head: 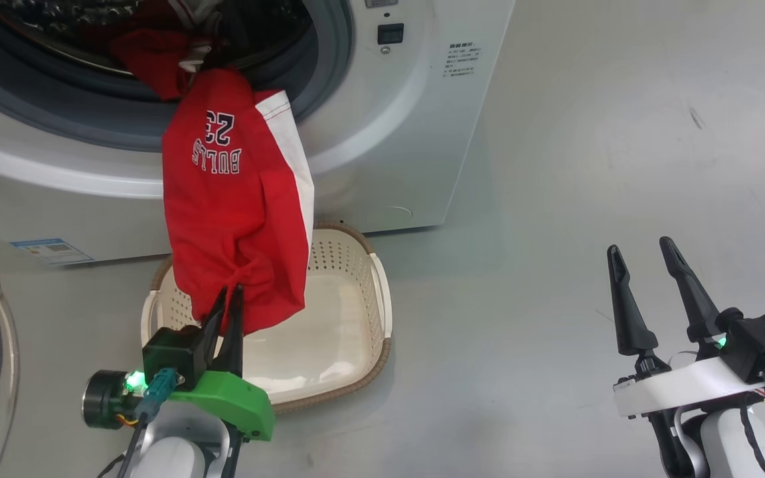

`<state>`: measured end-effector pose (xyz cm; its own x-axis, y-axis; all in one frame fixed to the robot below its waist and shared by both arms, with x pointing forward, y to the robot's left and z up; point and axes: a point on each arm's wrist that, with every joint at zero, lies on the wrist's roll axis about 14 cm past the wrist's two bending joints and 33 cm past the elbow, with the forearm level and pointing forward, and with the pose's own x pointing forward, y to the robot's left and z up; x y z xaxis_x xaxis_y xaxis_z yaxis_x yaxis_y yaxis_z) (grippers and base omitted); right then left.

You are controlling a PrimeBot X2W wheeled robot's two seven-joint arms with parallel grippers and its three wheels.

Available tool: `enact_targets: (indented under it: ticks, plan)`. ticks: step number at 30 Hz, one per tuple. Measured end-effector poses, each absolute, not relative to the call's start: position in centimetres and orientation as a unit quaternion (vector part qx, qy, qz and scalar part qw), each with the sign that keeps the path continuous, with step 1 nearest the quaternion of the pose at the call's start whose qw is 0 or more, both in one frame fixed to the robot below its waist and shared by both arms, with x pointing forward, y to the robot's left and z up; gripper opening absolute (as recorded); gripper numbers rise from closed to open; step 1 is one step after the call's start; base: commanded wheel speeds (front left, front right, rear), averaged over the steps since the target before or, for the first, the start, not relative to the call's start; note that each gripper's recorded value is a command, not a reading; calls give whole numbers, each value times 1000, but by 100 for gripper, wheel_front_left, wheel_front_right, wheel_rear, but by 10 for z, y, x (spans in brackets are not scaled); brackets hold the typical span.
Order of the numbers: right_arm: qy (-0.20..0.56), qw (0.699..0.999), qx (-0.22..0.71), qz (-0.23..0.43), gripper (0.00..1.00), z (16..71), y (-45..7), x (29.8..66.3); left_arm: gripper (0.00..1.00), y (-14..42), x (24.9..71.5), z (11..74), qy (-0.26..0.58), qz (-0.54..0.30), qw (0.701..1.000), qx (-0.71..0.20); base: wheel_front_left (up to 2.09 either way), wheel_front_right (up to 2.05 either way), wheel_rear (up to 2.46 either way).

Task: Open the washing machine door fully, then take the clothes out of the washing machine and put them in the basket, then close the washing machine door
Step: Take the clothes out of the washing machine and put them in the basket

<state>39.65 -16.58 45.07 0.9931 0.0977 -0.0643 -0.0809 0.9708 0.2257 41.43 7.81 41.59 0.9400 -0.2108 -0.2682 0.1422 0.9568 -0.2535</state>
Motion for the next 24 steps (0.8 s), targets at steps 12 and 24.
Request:
enact_targets:
  ticks: [12, 24]
  plan:
    - [61, 991, 118, 15, 100, 432, -183, 399, 0, 64, 425, 341, 259, -99, 955, -107, 0, 0, 0]
    - [75, 989, 127, -15, 100, 414, -200, 415, 0, 71, 456, 270, 344, -64, 931, -101, 0, 0, 0]
